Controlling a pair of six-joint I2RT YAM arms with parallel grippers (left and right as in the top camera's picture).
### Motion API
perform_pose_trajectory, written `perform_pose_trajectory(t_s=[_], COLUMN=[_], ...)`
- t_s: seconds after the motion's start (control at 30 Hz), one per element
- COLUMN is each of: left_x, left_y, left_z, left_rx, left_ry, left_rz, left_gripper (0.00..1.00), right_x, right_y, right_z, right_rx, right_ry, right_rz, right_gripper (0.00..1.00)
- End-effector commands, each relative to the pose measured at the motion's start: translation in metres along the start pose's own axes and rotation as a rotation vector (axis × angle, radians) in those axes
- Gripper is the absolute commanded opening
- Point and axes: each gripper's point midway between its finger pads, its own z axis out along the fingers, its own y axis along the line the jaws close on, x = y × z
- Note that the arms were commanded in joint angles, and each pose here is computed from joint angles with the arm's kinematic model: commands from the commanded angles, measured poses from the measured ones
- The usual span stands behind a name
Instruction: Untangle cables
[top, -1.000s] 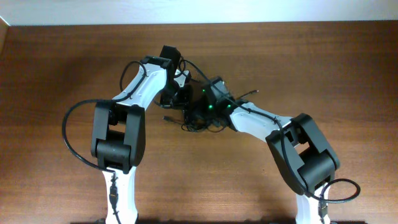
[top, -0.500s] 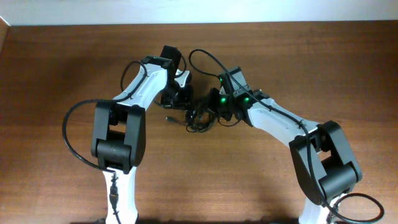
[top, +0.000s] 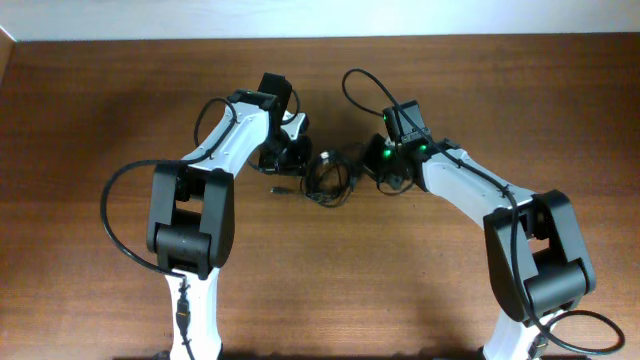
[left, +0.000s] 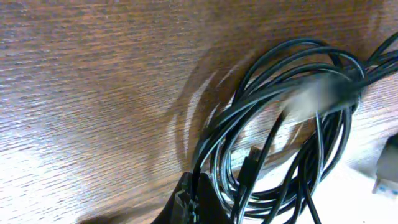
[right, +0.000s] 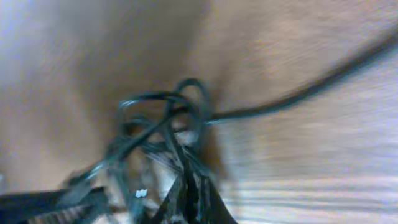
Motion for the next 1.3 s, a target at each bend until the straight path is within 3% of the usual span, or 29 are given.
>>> perform_pose_trajectory(t_s=[0.0,0.27,0.4,0.53,0.63,0.7,0.77,0.9,0.97,1.0,1.03,1.27], left_x=[0.0,0.0,0.0,0.0,0.0,0.0,0.0,0.0,0.0,0.0,0.0,0.001], left_y=[-0.002,-0.002,-0.002,-0.002,-0.002,-0.002,-0.002,-0.002,-0.002,-0.002,-0.002,-0.002], left_z=[-0.011,-0.011,-0.011,-0.011,-0.011,-0.011,-0.011,-0.011,-0.011,-0.011,-0.011,-0.011], left_rx=[-0.001,-0.001,-0.001,-0.001,-0.001,-0.001,-0.001,-0.001,-0.001,-0.001,-0.001,-0.001], left_ry=[-0.021,-0.021,-0.021,-0.021,-0.021,-0.021,-0.021,-0.021,-0.021,-0.021,-0.021,-0.017], left_rz=[-0.008,-0.008,-0.008,-0.008,-0.008,-0.008,-0.008,-0.008,-0.008,-0.008,-0.008,-0.01], left_gripper=[0.0,0.0,0.0,0.0,0.0,0.0,0.0,0.0,0.0,0.0,0.0,0.01], right_x=[-0.023,-0.028,-0.03,-0.043,-0.054,-0.061,-0.067,-0.058,-0.046,-0.039,-0.033,0.02], right_y=[-0.04,-0.041,0.009,0.031,0.028,0.024,0.023,0.013,0.009,0.01,0.013,0.007], right_z=[-0.007,-0.008,-0.005,-0.009,-0.012,-0.014,-0.016,-0.013,-0.009,-0.007,-0.005,0.007], right_rx=[0.187,0.189,-0.042,-0.138,-0.135,-0.134,-0.146,-0.102,-0.069,-0.06,-0.057,0.027], right_ry=[-0.138,-0.17,-0.124,-0.17,-0.205,-0.219,-0.225,-0.192,-0.159,-0.145,-0.137,-0.024], right_rz=[0.016,0.082,0.047,0.024,0.035,0.048,0.056,0.067,0.06,0.022,-0.021,-0.107], right_gripper=[0.04,0.04,0.05,0.05,0.44,0.56,0.57,0.57,0.45,0.29,0.23,0.23])
